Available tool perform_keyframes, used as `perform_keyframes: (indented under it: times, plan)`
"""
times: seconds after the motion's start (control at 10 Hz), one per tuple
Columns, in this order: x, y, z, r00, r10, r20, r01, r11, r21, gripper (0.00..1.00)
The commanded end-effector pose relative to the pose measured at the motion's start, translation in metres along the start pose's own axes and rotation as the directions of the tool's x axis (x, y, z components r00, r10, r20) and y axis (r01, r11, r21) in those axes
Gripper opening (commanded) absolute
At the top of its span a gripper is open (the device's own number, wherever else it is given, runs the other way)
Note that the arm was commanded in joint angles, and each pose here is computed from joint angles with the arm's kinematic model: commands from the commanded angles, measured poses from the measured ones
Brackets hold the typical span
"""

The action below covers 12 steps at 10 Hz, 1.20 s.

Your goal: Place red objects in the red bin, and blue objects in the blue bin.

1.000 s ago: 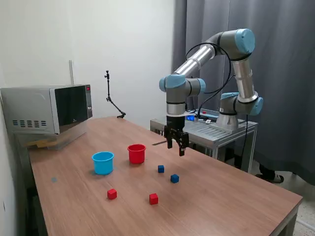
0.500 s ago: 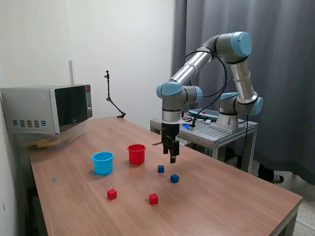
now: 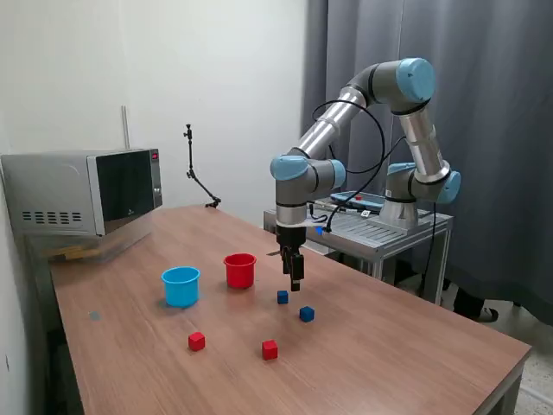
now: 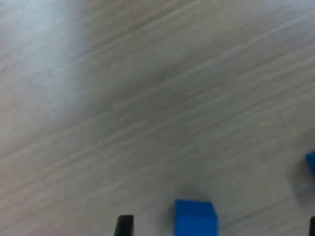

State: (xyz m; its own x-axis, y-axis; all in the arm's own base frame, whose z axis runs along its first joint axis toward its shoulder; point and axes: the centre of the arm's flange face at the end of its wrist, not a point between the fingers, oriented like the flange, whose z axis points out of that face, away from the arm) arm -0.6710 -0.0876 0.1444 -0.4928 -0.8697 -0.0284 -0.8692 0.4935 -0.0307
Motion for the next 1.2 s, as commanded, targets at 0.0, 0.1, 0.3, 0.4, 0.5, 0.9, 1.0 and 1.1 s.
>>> perform_keyframes:
  times: [0.0,0.1,0.3,0.4,0.5,0.9,1.0,1.1]
  plan:
    - [-0.009,-0.002,0.008,1.0,0.01,0.008,-0.01,1.0,0.018,1.0]
    - [-0.01,-0.001,0.009,1.0,0.008,0.008,-0.008,1.0,0.018,1.0]
    - [-0.012,-0.001,0.01,1.0,0.002,0.004,-0.002,1.0,0.022,1.0]
    - [-0.011,-0.001,0.011,1.0,-0.028,0.001,0.028,0.999,0.026,1.0]
    - [-0.011,-0.001,0.02,0.997,-0.082,0.003,0.082,0.996,0.038,1.0]
    - [-0.007,0.0,0.036,0.99,-0.137,-0.03,0.138,0.99,0.04,1.0]
    - [-0.007,0.001,0.036,0.989,-0.142,-0.031,0.143,0.989,0.037,1.0]
    - [-0.006,0.002,0.036,0.989,-0.145,-0.033,0.146,0.989,0.031,1.0]
